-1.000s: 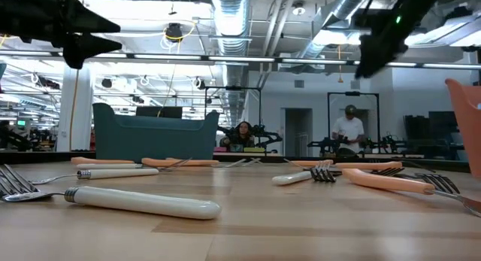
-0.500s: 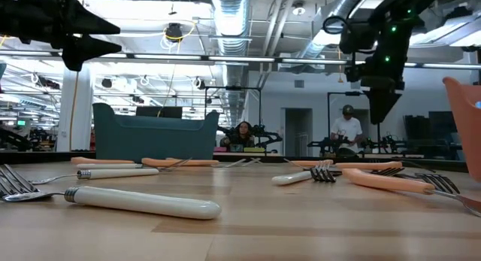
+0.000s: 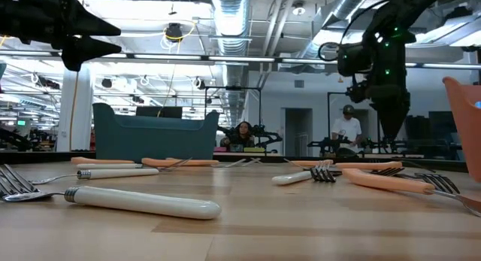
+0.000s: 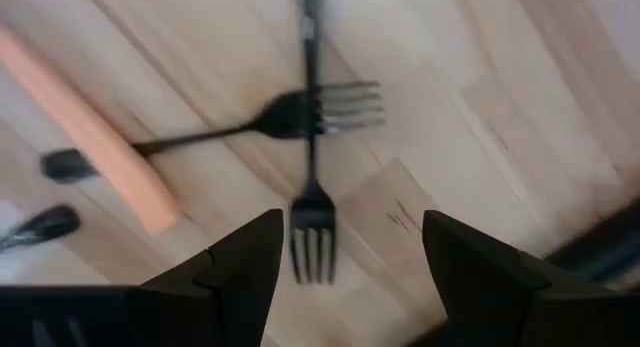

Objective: Sort silverware by color (type)
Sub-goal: Put the black fork into the orange bin

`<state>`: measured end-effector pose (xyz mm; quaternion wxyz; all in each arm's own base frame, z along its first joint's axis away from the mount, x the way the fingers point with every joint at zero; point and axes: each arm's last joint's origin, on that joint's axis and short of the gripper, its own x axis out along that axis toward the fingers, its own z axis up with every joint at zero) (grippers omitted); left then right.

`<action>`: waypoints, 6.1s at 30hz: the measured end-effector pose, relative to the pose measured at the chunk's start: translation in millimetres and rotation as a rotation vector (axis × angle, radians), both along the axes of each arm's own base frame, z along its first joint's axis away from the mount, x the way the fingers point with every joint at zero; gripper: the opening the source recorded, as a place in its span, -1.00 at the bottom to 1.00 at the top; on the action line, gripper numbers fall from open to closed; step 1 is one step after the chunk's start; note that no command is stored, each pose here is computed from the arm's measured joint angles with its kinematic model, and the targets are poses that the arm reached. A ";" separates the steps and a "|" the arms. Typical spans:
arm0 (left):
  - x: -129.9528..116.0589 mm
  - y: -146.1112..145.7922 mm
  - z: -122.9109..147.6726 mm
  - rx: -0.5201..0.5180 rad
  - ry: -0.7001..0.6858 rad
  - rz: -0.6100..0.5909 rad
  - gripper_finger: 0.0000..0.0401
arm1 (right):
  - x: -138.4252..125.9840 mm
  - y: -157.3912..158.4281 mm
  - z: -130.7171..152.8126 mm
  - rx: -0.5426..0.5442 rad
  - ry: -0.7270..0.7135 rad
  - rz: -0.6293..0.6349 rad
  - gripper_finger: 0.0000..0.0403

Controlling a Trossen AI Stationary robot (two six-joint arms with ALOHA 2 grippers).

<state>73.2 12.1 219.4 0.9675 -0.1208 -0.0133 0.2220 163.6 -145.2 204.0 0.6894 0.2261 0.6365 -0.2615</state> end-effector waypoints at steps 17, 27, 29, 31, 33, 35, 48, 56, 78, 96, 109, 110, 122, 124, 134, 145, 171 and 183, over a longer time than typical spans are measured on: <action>0.1 -0.2 -0.7 0.000 0.007 -0.006 0.17 | 24.4 -6.6 -34.7 0.026 0.069 0.054 0.33; 0.0 -0.1 -0.7 0.028 0.021 -0.006 0.17 | 12.6 2.2 -47.0 -0.008 0.029 0.038 0.33; 0.0 0.0 -0.7 0.029 0.022 -0.001 0.17 | 12.8 2.0 -46.1 -0.013 0.026 0.038 0.33; 0.0 0.0 -0.7 0.030 0.022 0.001 0.17 | 12.3 2.4 -47.1 -0.010 0.030 0.041 0.33; 0.0 0.1 -0.7 0.030 0.022 0.001 0.17 | 12.1 2.3 -47.2 -0.011 0.029 0.041 0.33; -0.1 0.1 -0.7 0.030 0.022 0.001 0.17 | 12.3 2.2 -47.2 -0.012 0.028 0.041 0.33; -0.2 0.1 -2.2 0.027 0.038 0.001 0.17 | 10.8 -1.9 -53.5 -0.006 0.041 0.035 0.33; -0.2 0.1 -2.3 0.029 0.039 0.001 0.17 | 8.3 -4.9 -53.5 -0.010 0.044 0.018 0.09; -0.2 0.1 -2.3 0.031 0.040 0.001 0.17 | 8.0 -5.2 -53.5 -0.025 0.057 0.014 0.16; -0.2 0.1 -2.1 0.031 0.038 0.001 0.17 | 11.7 -8.5 -70.9 0.012 0.122 0.043 -0.06; -0.2 0.2 -1.7 0.031 0.034 0.007 0.17 | 10.9 -8.6 -68.2 -0.015 0.132 0.027 -0.84; -0.2 0.3 -1.5 0.031 0.032 0.009 0.17 | 11.3 -8.9 -67.4 -0.016 0.133 0.026 -0.84; -0.6 1.2 -0.2 0.032 0.019 0.044 0.17 | 12.0 -6.3 -40.2 -0.083 0.076 0.027 -0.80; -0.7 1.3 -0.2 0.031 0.019 0.048 0.17 | 10.2 -4.7 -32.1 -0.105 0.045 0.024 -0.80; -0.7 1.4 -0.3 0.027 0.017 0.052 0.17 | -2.2 8.5 -1.6 -0.156 -0.050 0.009 -0.79; -0.8 1.5 -0.3 0.026 0.017 0.057 0.17 | -1.1 41.2 29.7 -0.224 -0.224 0.134 -0.79; -1.2 2.2 0.8 0.002 -0.007 0.084 0.17 | -2.0 145.6 136.2 0.048 -0.536 -0.153 -0.79; -1.6 2.9 0.8 -0.022 -0.021 0.113 0.17 | -28.7 207.1 131.9 0.217 -0.404 -0.405 -0.79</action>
